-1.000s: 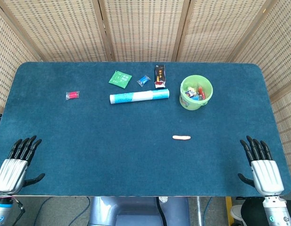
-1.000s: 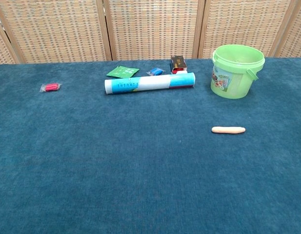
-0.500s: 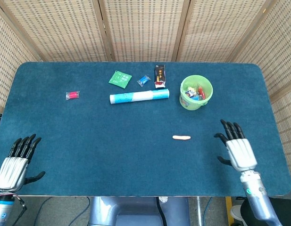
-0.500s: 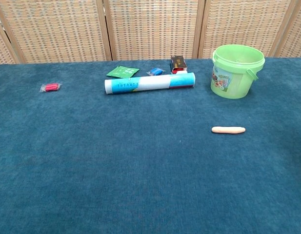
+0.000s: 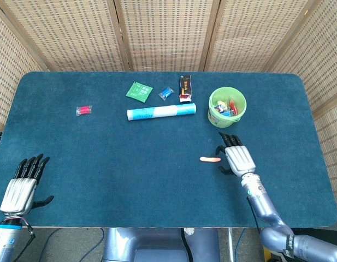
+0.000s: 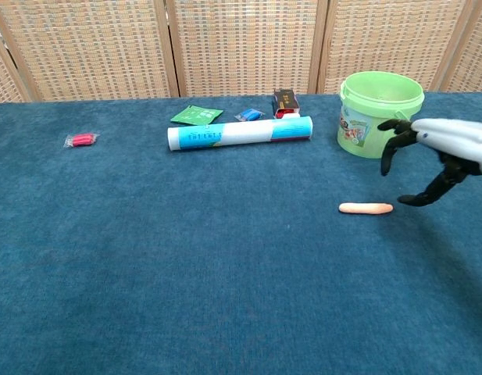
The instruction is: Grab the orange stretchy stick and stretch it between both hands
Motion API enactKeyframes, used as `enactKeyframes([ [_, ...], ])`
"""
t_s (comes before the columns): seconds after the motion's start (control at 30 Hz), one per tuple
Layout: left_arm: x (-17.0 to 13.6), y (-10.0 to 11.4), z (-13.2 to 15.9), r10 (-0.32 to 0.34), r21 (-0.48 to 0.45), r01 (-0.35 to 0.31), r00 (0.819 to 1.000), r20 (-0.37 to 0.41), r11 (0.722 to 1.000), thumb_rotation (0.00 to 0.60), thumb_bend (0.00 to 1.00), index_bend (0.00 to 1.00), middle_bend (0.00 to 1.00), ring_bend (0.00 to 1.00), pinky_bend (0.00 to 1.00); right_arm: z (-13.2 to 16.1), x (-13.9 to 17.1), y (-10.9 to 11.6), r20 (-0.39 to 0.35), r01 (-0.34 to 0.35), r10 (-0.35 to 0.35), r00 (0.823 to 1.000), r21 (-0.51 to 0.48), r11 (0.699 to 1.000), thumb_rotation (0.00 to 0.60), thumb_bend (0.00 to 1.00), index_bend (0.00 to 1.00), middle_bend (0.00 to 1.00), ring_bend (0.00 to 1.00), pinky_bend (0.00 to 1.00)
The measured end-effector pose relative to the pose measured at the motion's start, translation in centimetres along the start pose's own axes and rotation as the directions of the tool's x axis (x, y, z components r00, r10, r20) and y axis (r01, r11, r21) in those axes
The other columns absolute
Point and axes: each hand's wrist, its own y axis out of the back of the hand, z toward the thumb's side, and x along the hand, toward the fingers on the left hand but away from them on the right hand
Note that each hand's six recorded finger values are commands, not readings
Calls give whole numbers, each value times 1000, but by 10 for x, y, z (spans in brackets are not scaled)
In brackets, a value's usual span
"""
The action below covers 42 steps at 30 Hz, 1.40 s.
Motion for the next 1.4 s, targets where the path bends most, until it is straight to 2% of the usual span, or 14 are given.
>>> enactKeyframes([
  [0.43,8,-7,-2,-25,14,25,999,-26,1000,600,0,0,0,0,0,-3,-26,-31,43,-67,67,997,11,998,600,444,483,82,0,0],
  [0.87,7,-7,-3,-25,14,26,999,-30,1000,600,0,0,0,0,0,-2,-31,-40,38,-82,82,996,1,997,600,499,485,82,0,0],
  [1.4,6,-7,-3,-19,19,19,999,-31,1000,600,0,0,0,0,0,-6,-37,-48,43,-73,70,997,82,994,600,522,488,72,0,0],
])
